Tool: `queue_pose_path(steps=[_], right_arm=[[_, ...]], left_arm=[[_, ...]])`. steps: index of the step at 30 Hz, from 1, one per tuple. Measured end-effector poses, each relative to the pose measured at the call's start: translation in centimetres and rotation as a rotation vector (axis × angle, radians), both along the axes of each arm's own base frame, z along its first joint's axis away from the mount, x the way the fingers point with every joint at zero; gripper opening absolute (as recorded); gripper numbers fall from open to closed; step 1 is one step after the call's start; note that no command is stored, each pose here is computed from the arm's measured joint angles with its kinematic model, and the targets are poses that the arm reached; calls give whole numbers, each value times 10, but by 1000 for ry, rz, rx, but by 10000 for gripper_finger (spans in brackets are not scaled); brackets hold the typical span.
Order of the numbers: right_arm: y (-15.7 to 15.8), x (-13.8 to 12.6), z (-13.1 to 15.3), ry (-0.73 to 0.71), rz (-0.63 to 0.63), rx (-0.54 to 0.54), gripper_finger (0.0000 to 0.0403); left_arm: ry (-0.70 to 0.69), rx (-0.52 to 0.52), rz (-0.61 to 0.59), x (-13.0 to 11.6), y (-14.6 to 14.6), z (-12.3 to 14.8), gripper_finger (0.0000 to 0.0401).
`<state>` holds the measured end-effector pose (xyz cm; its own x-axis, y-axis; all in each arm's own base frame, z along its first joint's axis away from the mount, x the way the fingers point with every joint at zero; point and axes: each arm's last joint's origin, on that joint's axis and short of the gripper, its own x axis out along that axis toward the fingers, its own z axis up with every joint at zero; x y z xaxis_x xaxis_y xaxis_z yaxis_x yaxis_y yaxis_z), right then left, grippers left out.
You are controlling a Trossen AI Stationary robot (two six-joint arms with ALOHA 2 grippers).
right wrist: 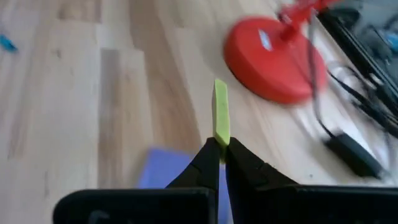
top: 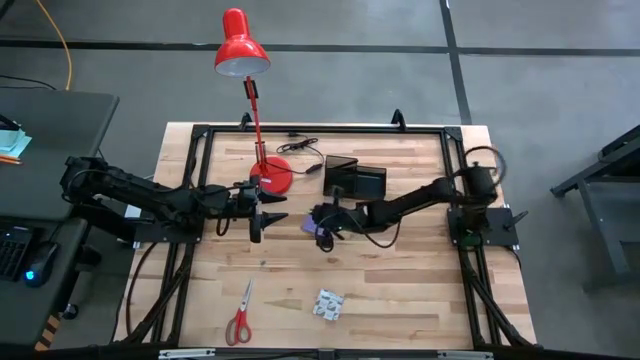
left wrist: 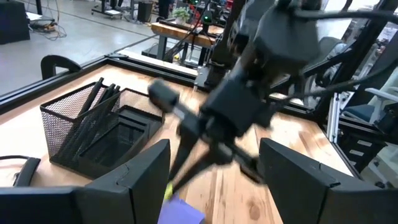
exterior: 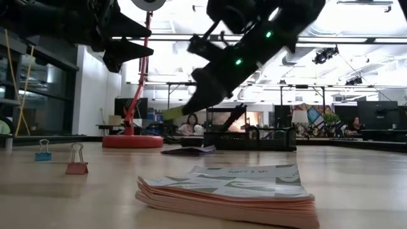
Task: Pick and place office supplies into organizer
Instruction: Put the yellow eraser into the black desk organizer
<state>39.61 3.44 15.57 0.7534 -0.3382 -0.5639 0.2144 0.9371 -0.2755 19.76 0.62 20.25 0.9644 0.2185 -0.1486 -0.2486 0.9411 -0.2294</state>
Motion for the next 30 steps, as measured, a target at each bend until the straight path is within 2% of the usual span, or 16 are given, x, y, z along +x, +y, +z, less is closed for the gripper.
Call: queue_pose_path(steps=[5, 10, 15, 19, 30], right_arm=[[-11, -24, 20, 132, -115, -8, 1], [-27, -38, 33, 195, -189, 0, 0], [-50, -48, 32, 284, -237, 49, 0], [-69, -52, 27, 339, -288, 41, 0], [-92, -54, 26, 346, -261, 156, 0]], left_arm=[[-1, 0, 0, 0, 0, 0, 233], [-1, -1, 0, 0, 0, 0, 233], [-2, -2, 0, 0, 0, 0, 233], [-4, -2, 0, 0, 0, 0, 233], [-7, -1, 0, 0, 0, 1, 233]])
